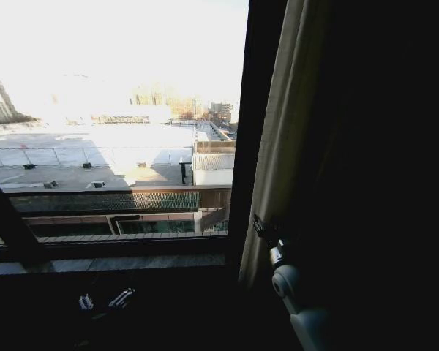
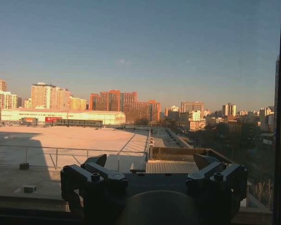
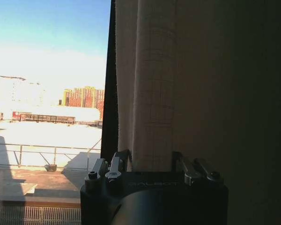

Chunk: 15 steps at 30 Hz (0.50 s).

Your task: Open the curtains by pulling them apart, changing their state from closed to fully open.

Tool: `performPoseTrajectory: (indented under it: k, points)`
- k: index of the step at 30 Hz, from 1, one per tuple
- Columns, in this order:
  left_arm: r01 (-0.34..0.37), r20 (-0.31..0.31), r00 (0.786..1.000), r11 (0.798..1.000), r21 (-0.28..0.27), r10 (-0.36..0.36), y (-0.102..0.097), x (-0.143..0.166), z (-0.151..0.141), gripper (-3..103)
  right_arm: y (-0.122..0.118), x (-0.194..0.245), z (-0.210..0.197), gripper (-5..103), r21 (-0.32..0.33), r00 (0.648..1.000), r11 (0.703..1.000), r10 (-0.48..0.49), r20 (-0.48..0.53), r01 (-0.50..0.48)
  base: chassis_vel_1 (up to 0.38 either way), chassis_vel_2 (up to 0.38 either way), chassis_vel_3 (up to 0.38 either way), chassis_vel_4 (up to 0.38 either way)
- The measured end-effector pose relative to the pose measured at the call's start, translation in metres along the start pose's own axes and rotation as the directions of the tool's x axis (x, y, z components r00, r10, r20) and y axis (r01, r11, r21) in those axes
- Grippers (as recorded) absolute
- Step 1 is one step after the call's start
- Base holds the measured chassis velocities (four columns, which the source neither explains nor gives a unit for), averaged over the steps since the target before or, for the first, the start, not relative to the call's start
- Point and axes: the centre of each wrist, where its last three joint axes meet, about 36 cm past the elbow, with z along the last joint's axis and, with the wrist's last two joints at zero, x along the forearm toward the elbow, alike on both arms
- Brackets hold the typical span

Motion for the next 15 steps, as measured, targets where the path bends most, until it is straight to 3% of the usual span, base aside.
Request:
performPoseTrajectory:
  k: [2, 9, 15]
  points:
    - [0.000, 0.000, 1.000, 1.000, 0.000, 0.000, 0.000, 0.000, 0.000, 100, 0.000, -0.001, -0.001, 48, 0.000, 1.000, 1.000, 0.000, 0.001, 0.000, 0.000, 0.000, 0.000, 0.000]
    - [0.001, 0.001, 1.000, 1.000, 0.002, -0.001, -0.001, -0.001, 0.000, 100, -0.002, -0.009, -0.003, 15, -0.002, 1.000, 1.000, 0.003, 0.013, -0.002, 0.000, 0.000, 0.000, 0.000]
    - [0.005, -0.001, 1.000, 1.000, 0.003, -0.005, -0.001, 0.000, 0.000, 100, -0.004, -0.013, -0.005, 1, -0.009, 1.000, 1.000, 0.004, 0.019, -0.004, 0.000, 0.000, 0.000, 0.000]
